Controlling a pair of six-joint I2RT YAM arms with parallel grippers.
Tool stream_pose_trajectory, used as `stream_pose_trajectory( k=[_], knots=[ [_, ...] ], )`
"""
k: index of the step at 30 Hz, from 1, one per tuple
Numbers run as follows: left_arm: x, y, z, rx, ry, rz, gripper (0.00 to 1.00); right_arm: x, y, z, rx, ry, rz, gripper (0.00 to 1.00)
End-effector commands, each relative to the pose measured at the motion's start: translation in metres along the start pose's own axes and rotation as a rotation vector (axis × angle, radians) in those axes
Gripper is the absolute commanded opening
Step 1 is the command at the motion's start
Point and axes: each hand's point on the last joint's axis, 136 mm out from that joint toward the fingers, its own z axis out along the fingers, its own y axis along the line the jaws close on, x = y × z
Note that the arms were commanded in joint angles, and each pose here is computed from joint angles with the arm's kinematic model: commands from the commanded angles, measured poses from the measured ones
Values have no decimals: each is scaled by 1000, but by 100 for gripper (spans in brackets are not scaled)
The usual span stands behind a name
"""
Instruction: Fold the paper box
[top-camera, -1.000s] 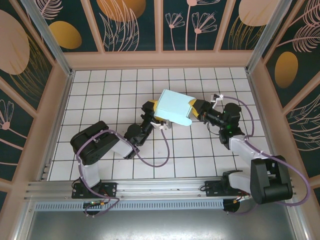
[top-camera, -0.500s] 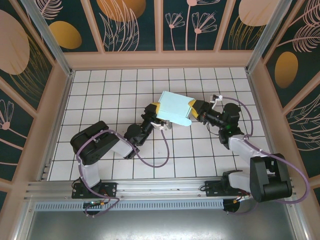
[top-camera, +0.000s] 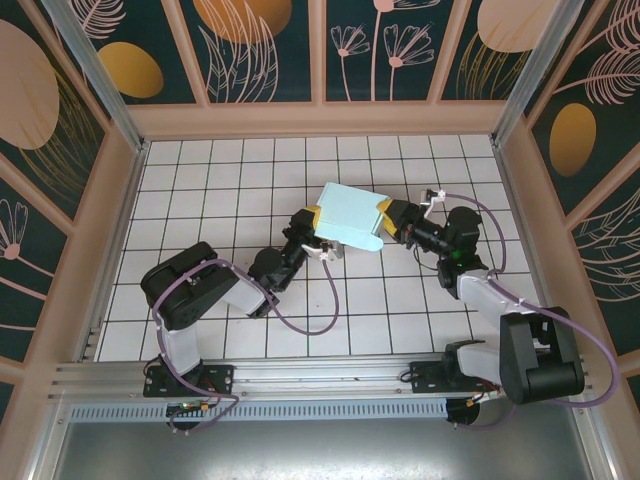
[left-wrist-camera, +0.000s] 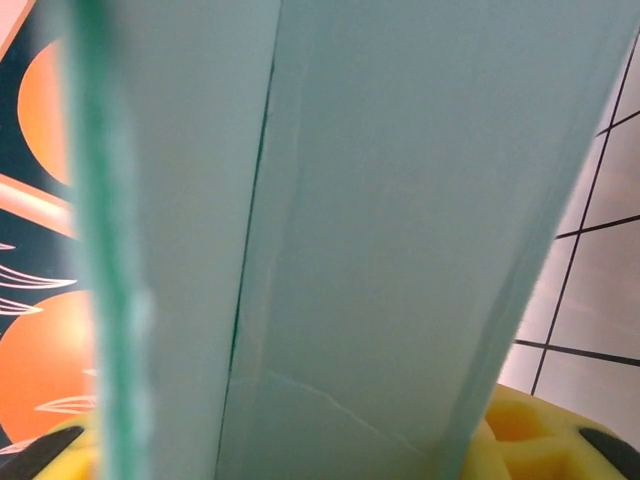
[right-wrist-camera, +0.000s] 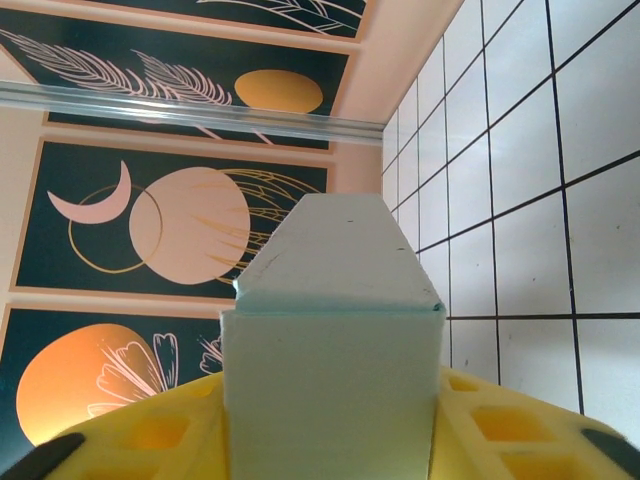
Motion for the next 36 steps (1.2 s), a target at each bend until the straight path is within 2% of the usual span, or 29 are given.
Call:
stream_pose_trajectory(
  k=[1,4,7,11,16,23,27,31,35,36],
  knots=[
    [-13,29,4,-63,-29,-118,29,-2,10,-1,-28,-16,-63,56],
    [-9,15,5,22,3,-141,33,-9,11,-3,2,-51,-116,74],
    [-5,-1,1,149,40,-178,34,-15,12,-10,26,-90,-160,79],
    [5,-6,-8,251,100,-263,32,-22,2,-23,67,-125,-168,79],
    [30,-26,-19,512,239,-376,32,-31,-10,-40,155,-167,-243,78],
    [45,-46,-39,792,442,-395,31,-46,-11,-46,311,-171,-473,76],
    [44,-57,-60,938,505,-402,32,-60,4,-45,339,-189,-608,76],
    [42,-52,-72,1047,589,-416,31,-50,29,-29,314,-93,-825,76],
    [43,-54,-92,1134,660,-434,30,-30,35,-17,361,6,-1085,77],
    [44,-55,-97,1152,677,-434,27,-24,35,-13,373,29,-1150,78]
  ],
)
